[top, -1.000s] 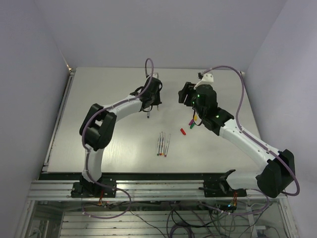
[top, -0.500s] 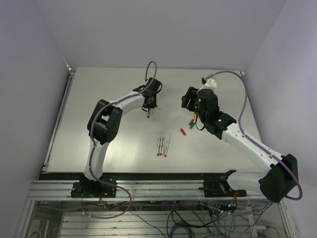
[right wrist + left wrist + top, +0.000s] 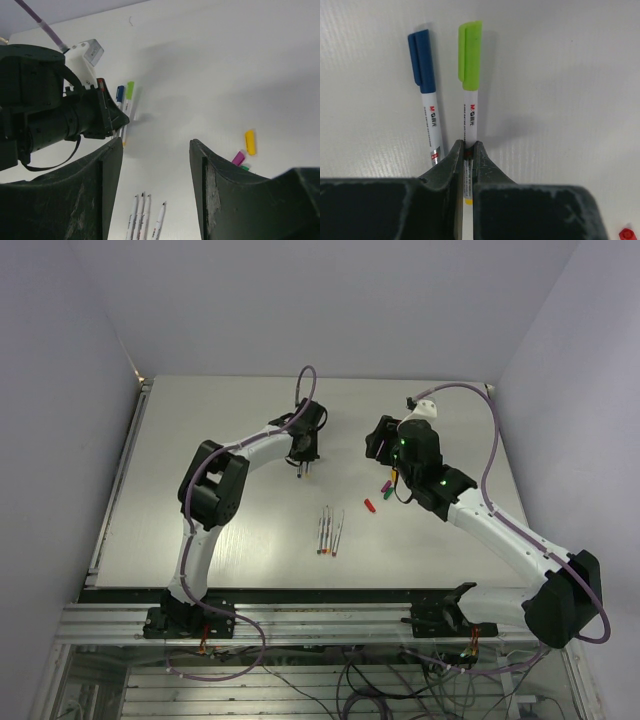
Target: Insert the pens into the pen caps
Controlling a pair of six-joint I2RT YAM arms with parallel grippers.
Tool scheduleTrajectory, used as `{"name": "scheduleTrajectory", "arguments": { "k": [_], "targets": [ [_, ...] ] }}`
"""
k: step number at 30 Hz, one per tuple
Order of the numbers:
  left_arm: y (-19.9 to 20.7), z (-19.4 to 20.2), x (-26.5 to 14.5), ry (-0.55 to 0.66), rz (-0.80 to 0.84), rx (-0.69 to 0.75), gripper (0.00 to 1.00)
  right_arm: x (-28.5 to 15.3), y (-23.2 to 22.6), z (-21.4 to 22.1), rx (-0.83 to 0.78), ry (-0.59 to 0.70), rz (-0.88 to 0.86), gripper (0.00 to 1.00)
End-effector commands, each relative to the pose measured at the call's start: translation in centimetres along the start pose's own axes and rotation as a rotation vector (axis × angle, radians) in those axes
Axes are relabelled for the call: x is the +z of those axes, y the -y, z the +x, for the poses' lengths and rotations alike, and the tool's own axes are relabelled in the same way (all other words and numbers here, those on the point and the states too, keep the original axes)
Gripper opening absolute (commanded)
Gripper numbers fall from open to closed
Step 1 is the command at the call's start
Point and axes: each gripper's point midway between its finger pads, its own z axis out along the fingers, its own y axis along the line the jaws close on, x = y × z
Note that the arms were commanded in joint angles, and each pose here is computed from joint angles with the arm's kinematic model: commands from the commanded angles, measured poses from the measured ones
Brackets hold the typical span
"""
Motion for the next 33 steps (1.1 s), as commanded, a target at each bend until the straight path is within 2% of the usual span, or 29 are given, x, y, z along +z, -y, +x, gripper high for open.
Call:
{"name": "scheduleTrajectory", "arguments": {
  "k": [1, 5, 9, 13, 15, 29, 33],
  "targets": [
    [0.4, 2.0, 1.3, -0.068, 0.035, -0.021, 0.12, 0.4, -0.1, 0.4, 0.017, -0.006, -0.003, 0.55],
    [0.3, 2.3, 1.7, -0.079, 0.031, -0.025, 0.17, 0.5, -0.1, 0.7, 0.016, -0.016, -0.005, 0.55],
    [0.3, 2.6, 1.9, -0.085, 0.028, -0.032, 0.30, 0.6, -0.2, 1.0, 0.012, -0.026, -0.010, 0.55],
    [0.6, 2.3, 1.6, -0.080, 0.041, -0.042, 0.47, 0.7, -0.1, 1.2, 0.008, -0.028, -0.009, 0.55],
    [0.8, 1.8, 1.3, -0.066, 0.049, -0.045, 0.52, 0.6, -0.1, 1.1, 0.007, -0.022, -0.007, 0.55],
    [2.3, -4.6, -4.6, 0.101, 0.102, -0.031, 0.57, 0.0, 1.2, -0.3, 0.006, 0.055, 0.042, 0.55],
    [3.0, -4.9, -7.0, 0.135, 0.128, -0.014, 0.59, -0.1, 1.9, -0.3, 0.010, 0.065, 0.072, 0.55]
  ]
}}
